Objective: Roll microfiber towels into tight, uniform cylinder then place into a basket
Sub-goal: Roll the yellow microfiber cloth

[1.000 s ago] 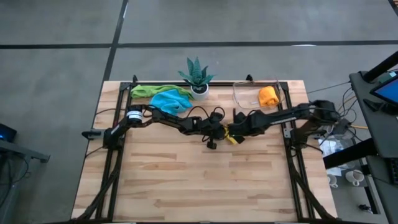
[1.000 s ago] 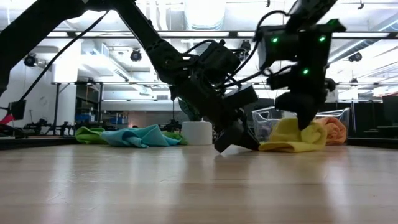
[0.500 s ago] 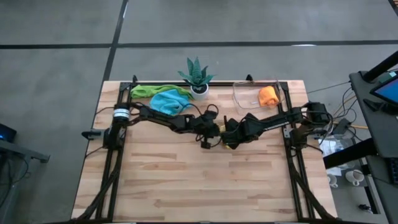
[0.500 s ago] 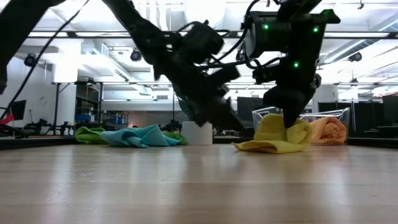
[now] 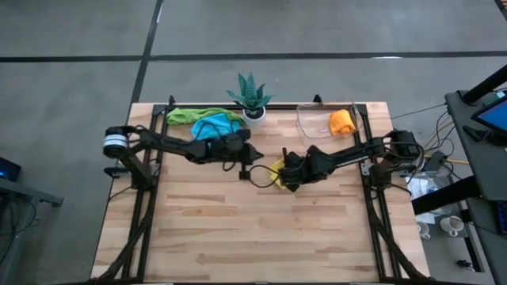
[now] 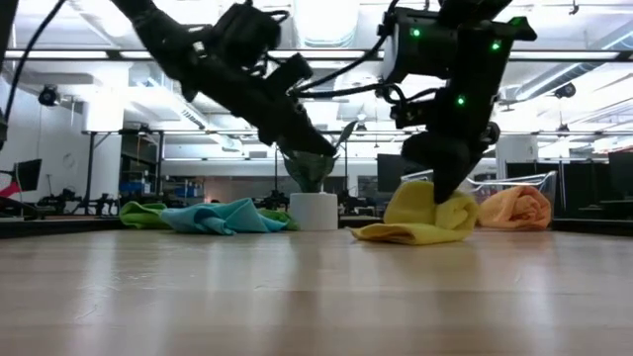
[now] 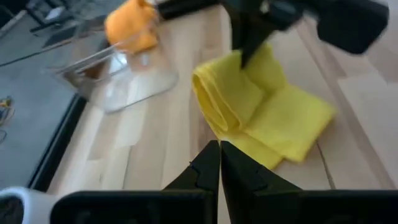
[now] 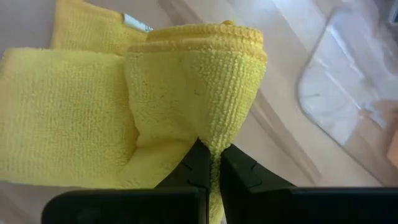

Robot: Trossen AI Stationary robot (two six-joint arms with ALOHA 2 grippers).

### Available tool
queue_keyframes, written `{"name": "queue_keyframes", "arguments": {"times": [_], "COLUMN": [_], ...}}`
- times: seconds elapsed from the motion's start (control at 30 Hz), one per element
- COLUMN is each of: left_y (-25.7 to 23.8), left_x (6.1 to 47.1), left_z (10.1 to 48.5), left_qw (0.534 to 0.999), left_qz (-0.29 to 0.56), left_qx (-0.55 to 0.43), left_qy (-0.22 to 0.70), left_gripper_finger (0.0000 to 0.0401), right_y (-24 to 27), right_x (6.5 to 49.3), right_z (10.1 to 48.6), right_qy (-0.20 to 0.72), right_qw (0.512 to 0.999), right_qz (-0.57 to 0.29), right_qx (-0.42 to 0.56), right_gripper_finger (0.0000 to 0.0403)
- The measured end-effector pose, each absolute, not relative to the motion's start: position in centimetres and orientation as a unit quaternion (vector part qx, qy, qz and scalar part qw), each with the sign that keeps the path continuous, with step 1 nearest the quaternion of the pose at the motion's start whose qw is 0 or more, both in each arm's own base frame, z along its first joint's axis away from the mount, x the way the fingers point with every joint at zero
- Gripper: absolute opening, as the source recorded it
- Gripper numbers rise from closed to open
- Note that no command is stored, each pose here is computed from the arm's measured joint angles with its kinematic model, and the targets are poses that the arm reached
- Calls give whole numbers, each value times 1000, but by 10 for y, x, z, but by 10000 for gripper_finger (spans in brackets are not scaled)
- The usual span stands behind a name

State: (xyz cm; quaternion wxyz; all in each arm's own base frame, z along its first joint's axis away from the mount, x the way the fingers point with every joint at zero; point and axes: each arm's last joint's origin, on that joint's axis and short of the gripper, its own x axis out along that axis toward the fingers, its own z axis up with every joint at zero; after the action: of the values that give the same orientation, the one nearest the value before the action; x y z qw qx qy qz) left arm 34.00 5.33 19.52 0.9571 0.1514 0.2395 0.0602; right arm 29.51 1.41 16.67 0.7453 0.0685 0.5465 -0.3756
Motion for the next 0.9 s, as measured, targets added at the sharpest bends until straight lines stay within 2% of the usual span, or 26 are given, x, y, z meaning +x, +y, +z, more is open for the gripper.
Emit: {"name": "queue_keyframes", "arguments": {"times": [0.27,0.47,0.7,0.9], "left_y": [59,79,97,97], "left_x": [337,349,350,351], "left_z": [174,177,182,175], "left_qw": [963,973,975,978], "left_qz": [55,40,62,3], "left_qx": [129,89,66,37], "left_qy": [230,209,201,204], "left_gripper_finger": [0,0,0,0], "right_y": [21,30,53,74], "right_x": [303,312,334,353], "right_z": [168,152,135,126], "right_qy": [532,546,555,551], "right_qw": [769,769,769,771], "right_qz": [-349,-333,-311,-292], "right_qx": [56,21,-58,-128], "right_gripper_finger": [9,9,9,9]}}
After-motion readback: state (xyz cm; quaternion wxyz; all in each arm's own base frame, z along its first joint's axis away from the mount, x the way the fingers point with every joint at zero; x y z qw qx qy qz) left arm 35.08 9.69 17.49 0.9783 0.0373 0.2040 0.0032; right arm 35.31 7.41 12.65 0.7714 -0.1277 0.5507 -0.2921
